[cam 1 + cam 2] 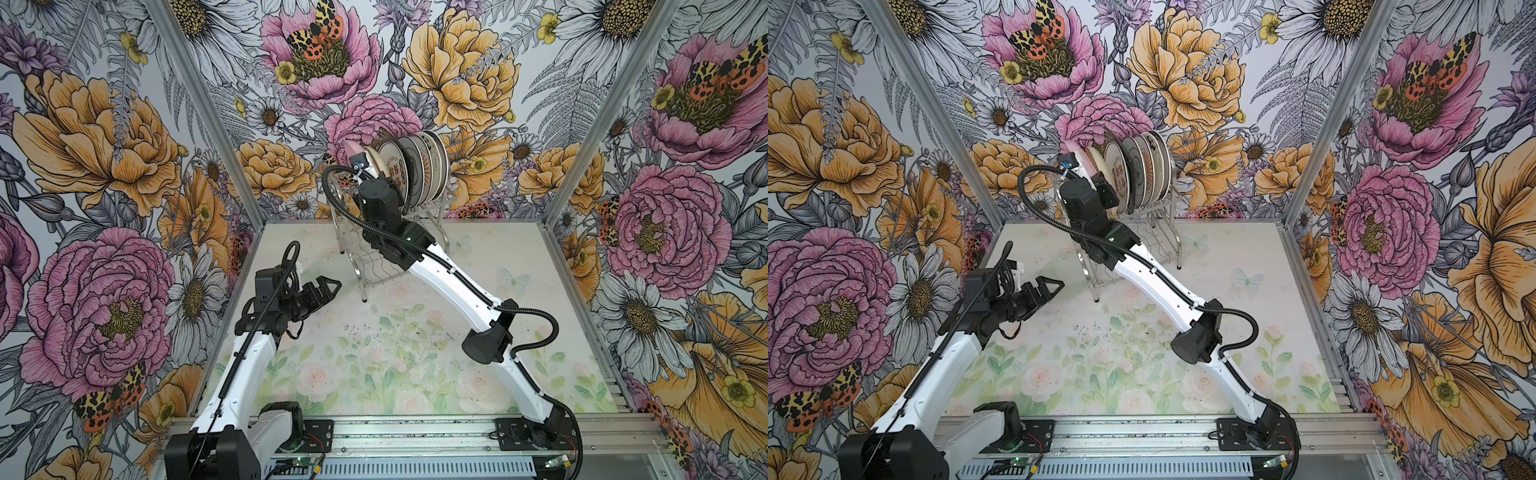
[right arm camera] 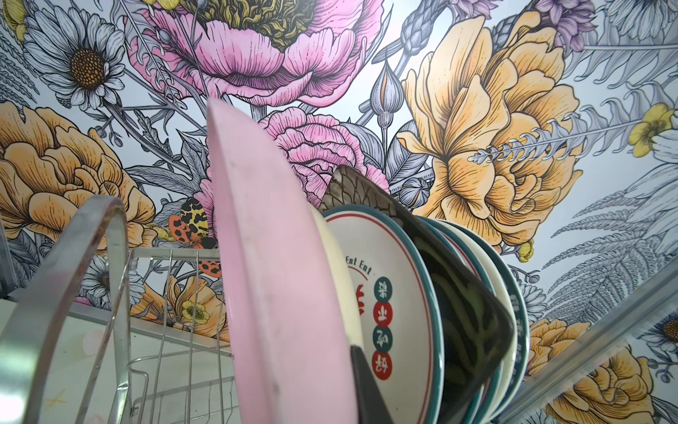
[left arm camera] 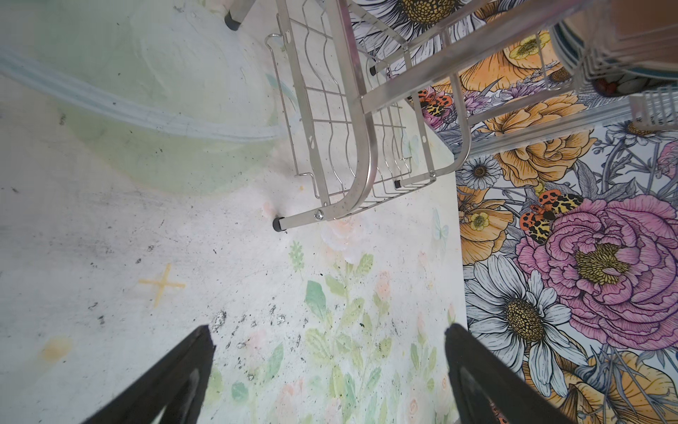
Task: Load the plates into the dish rack
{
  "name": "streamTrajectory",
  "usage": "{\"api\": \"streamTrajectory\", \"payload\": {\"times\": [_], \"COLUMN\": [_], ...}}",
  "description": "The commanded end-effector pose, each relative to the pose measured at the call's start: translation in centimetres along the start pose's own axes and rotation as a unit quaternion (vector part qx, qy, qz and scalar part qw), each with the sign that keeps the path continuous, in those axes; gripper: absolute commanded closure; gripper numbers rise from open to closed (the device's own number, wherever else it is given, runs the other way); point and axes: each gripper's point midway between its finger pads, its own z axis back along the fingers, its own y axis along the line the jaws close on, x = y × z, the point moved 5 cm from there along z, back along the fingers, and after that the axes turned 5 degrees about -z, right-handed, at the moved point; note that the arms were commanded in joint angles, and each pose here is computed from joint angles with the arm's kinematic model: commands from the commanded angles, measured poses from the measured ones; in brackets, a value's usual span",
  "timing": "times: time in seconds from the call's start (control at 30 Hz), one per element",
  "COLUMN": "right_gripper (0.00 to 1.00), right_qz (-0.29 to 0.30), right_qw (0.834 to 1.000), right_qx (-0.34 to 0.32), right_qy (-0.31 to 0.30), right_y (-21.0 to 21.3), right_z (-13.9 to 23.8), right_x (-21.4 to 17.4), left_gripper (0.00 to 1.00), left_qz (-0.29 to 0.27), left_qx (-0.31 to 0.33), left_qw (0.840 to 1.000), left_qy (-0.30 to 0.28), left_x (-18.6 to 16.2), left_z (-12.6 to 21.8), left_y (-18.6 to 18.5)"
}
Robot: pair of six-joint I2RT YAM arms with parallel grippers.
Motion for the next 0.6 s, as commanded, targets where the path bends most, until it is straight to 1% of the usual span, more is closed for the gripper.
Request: {"api": "streamTrajectory", "payload": {"times": [0.0, 0.57], "right_gripper": [1.00, 1.00], "right_qz": [-0.017, -0.010], "right_qw": [1.000, 1.000], "right_qx": [0.000, 0.000], "right_qy": [-0.021, -0.001], "right_y": [-0.6, 1.1], "right_z": [0.6, -1.5], "right_x": [1.5, -1.5], "left_gripper": [0.01, 0.01], "left_qz": [-0.005, -0.001], "left_qx": [0.003, 0.003], "left_qw": [1.000, 1.000], "left_qy": [-0.017, -0.020], "left_x": [0.4, 0.2], "left_z": [0.3, 0.5], "left_y": [0.1, 0.4]}}
